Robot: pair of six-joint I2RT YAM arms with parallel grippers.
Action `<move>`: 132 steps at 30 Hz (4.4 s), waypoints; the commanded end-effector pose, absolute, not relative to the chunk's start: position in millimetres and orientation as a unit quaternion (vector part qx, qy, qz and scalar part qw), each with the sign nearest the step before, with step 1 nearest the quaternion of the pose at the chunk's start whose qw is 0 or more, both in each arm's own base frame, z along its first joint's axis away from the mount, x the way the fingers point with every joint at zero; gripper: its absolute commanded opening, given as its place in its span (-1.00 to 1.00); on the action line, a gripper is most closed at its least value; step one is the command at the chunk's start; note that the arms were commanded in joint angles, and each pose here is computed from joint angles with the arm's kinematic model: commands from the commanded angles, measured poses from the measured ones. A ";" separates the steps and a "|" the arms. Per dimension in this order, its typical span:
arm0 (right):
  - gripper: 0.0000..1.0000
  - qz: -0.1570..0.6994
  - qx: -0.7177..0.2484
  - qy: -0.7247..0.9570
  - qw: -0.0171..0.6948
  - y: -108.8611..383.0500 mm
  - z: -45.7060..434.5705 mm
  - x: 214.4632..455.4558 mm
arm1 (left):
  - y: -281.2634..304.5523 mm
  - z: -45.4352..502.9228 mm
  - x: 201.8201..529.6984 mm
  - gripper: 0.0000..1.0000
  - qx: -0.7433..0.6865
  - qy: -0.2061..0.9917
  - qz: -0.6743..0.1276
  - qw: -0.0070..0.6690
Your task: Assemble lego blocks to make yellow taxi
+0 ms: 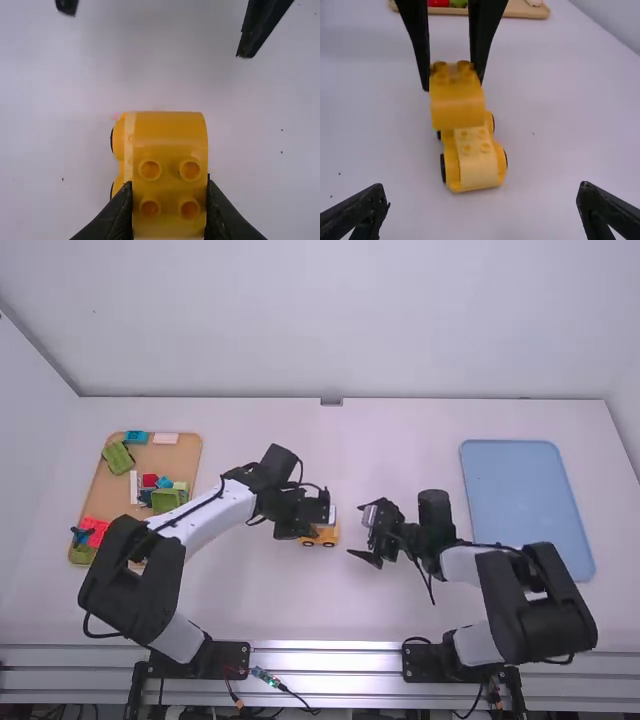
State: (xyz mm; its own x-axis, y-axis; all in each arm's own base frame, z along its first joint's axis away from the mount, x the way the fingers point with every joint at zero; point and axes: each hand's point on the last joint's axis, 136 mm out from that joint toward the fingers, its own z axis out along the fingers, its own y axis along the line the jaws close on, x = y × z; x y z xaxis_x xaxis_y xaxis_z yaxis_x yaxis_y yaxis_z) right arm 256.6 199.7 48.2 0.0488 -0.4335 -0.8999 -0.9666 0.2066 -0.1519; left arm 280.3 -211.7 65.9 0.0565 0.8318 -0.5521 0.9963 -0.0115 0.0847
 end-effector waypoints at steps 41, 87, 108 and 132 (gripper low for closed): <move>0.78 0.348 -0.568 0.617 0.420 271.8 -22.5 281.0 | -194.5 42.7 298.8 -0.97 0.683 0.671 -0.178 0.227; 0.20 0.362 -0.581 0.605 0.406 271.7 -25.6 270.5 | -208.1 27.4 289.1 -0.97 0.696 0.654 -0.205 0.215; 0.18 0.365 -0.587 0.612 0.384 272.4 -31.4 272.1 | -208.0 23.5 299.6 -0.97 0.661 0.699 -0.178 0.207; 0.19 0.363 -0.592 0.607 0.387 272.1 -31.5 271.8 | -203.0 3.3 293.4 -0.97 0.676 0.694 -0.172 0.177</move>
State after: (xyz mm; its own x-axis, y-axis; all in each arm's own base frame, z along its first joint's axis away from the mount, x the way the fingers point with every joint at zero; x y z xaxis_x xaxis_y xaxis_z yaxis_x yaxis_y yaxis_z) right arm 278.7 273.2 -23.0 0.0180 -0.4235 -0.9057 -0.9983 0.0430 -0.0400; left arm 301.8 -207.5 23.4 -0.0336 0.8492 -0.5270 0.9981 0.0554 0.0258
